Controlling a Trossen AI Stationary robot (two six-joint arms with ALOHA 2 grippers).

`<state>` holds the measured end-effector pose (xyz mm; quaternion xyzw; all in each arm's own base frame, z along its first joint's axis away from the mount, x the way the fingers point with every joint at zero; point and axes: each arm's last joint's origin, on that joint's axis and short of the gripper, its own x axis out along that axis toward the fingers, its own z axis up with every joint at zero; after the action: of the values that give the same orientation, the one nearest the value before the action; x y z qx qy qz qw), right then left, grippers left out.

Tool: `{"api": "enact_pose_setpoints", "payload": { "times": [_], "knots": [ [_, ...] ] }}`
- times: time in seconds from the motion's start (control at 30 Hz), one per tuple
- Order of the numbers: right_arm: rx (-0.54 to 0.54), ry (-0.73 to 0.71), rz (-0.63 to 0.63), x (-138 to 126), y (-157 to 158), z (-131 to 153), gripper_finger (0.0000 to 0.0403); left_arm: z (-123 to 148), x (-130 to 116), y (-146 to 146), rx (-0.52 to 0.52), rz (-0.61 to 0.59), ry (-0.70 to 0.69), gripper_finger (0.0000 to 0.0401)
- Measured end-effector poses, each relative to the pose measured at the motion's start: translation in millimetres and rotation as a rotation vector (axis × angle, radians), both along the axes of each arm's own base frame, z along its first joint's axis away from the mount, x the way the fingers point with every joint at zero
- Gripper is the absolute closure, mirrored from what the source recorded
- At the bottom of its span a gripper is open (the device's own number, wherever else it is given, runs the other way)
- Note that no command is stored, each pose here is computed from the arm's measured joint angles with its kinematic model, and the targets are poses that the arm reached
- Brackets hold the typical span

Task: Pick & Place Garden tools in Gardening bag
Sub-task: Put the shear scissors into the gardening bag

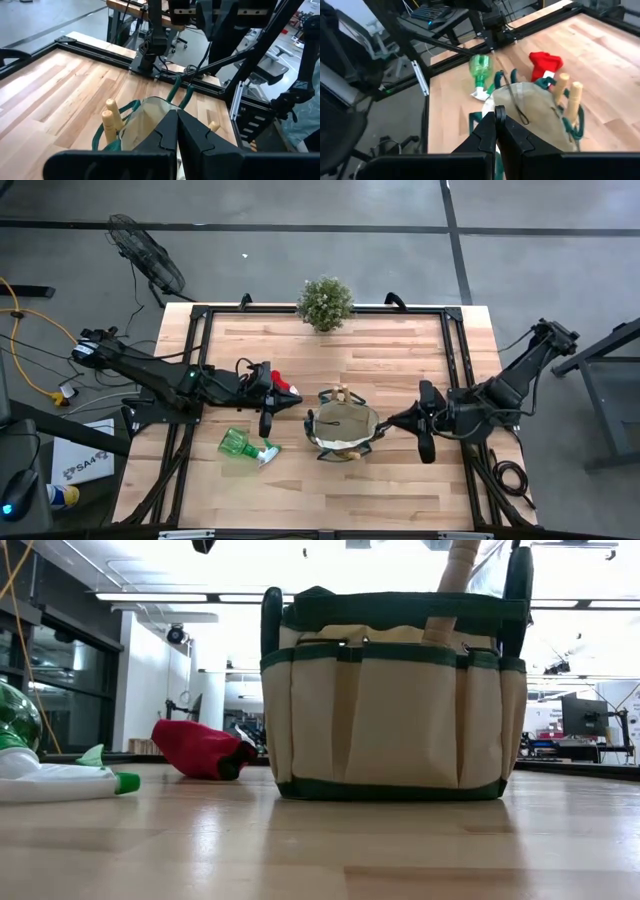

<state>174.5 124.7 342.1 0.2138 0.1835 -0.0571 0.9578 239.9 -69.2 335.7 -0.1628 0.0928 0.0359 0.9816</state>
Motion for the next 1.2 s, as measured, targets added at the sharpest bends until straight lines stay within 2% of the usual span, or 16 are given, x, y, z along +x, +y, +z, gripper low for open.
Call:
{"api": "enact_pose_setpoints", "payload": {
  "times": [0.63, 1.0, 1.2],
  "knots": [
    [-0.132, 0.122, -0.005, 18.0, -35.4, -7.8, 0.0398, 0.0, 0.1, -0.2, -0.003, -0.005, 0.001, 0.0399],
    [-0.142, 0.294, -0.014, 16.1, -57.4, -19.4, 0.0399, -0.2, 0.0, -1.6, -0.014, -0.051, 0.006, 0.0398],
    [-0.157, 0.289, -0.104, 17.7, -73.5, -17.4, 0.0399, -0.3, 0.0, -1.6, -0.013, -0.052, 0.007, 0.0398]
  ]
}}
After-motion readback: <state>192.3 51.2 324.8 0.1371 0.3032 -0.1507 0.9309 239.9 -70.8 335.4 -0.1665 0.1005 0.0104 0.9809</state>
